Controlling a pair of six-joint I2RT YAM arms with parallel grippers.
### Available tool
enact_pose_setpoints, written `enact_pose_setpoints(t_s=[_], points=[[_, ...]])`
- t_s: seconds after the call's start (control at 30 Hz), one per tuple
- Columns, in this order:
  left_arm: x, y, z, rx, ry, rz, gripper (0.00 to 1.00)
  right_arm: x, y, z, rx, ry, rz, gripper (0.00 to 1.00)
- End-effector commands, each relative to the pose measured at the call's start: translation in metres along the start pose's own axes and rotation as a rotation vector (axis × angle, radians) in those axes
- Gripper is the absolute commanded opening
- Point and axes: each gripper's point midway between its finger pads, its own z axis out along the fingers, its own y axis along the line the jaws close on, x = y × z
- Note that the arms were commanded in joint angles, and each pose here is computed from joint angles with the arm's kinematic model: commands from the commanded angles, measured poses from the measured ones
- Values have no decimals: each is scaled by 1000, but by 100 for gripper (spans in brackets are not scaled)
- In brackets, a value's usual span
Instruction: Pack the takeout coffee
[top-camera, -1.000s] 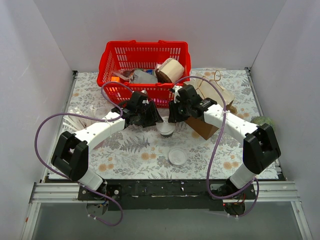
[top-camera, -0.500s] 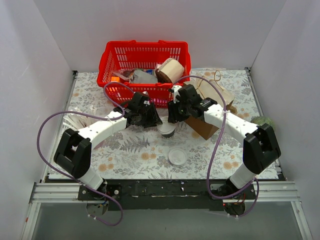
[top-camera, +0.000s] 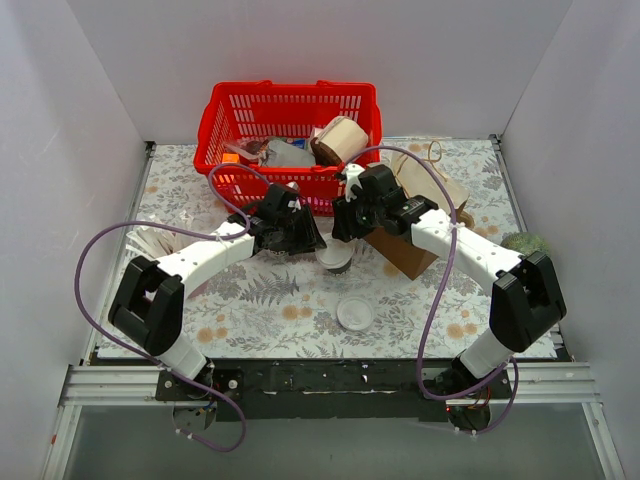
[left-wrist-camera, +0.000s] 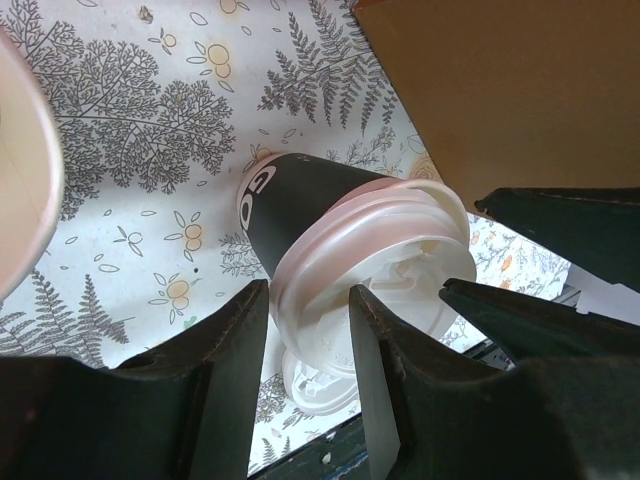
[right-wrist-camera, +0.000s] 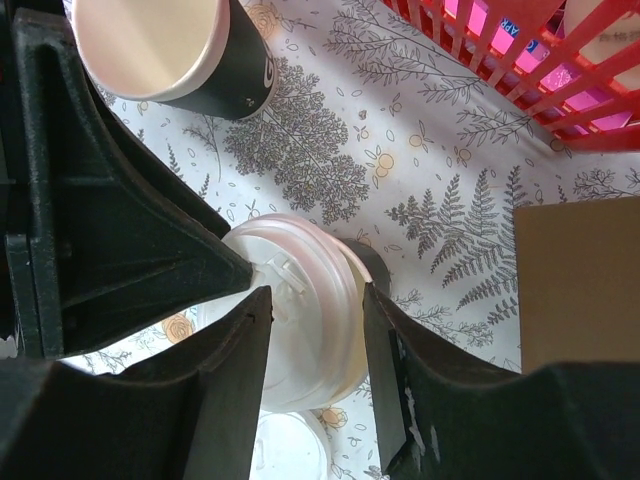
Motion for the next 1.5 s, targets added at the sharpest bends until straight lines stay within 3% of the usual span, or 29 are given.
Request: enact_pose_setpoints(t_s=[0.0, 0.17, 0.63, 0.97, 1.23, 1.47], points=[[-8, -15, -4, 44, -14, 31, 37, -11, 0, -5, 2, -31, -25, 48], [-9, -17, -6, 50, -22, 36, 37, -8, -2, -2, 13, -21, -14, 41], [-8, -18, -6, 58, -15, 39, 37, 4, -13, 9, 67, 29, 45, 39], [-11, -23, -10, 74, -24, 37, 38, -4, -11, -2, 87, -19, 113, 1], [-16, -34, -32, 119, -69, 37, 48, -13, 6, -13, 21, -42, 181, 1], [-19, -33, -41, 116, -97, 35, 54, -13, -7, -21, 75, -75, 239, 1]])
